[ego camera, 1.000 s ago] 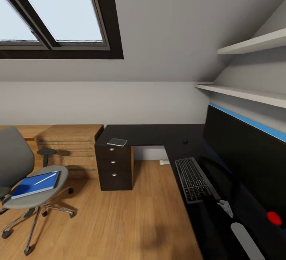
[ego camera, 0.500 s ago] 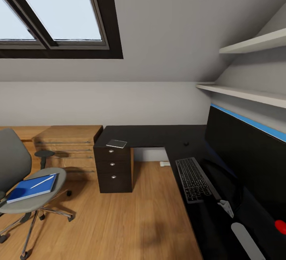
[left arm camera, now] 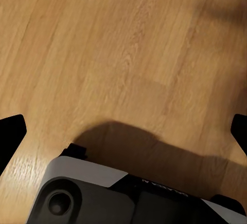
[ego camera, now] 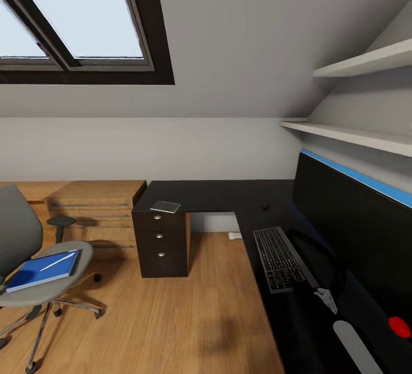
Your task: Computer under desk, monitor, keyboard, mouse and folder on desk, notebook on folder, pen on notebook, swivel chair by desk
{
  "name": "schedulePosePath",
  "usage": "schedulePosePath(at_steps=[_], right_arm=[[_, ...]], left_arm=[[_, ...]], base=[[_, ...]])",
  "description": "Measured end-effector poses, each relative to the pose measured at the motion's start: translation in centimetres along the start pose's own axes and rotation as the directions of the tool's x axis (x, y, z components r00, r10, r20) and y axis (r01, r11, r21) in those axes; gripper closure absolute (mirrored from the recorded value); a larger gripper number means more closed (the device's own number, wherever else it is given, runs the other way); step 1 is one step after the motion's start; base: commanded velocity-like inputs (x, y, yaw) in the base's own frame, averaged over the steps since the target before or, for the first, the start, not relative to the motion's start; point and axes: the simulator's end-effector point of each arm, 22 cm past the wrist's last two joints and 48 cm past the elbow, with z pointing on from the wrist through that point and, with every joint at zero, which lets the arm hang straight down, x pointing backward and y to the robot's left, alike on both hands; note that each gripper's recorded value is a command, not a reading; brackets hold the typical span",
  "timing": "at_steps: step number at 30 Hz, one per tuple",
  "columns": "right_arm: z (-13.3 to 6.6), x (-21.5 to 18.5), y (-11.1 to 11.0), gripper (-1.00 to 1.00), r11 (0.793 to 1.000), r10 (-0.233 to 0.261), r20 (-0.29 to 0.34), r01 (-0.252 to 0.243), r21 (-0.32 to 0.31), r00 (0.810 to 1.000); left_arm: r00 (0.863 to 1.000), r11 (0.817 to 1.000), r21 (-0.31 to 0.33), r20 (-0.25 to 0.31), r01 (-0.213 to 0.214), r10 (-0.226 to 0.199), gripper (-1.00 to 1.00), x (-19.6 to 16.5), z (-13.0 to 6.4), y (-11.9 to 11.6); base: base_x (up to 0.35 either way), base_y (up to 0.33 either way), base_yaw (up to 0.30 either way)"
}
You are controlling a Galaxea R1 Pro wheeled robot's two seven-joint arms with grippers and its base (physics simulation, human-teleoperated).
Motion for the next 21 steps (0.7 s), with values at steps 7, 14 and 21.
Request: schedulePosePath(at_steps=[7,14,21], right_arm=[[-0.1,-0.8,-0.5,1.00,1.000,0.018,0.017,-0.018,0.010,1.000],[-0.2,-0.9,-1.3,1.00,0.995,0.098,0.018,-0.098,0.013,0.995],[-0.2,-0.9,-1.1,1.00,0.990,0.141,0.016,-0.141,0.003,0.990]], left_arm=[[1.000,1.000,0.000,0.000,0.000,0.000,-1.00,0.0,0.0,0.0],[1.000,1.000,0.000,0.000,0.001,-0.001,-1.00,0.0,0.0,0.0],[1.000,1.000,0.001,0.000,0.001,-0.001,-1.00,0.0,0.0,0.0]], base=[[0.000,-0.004,0.000],[0.000,0.000,0.000],[0.000,0.000,0.000]])
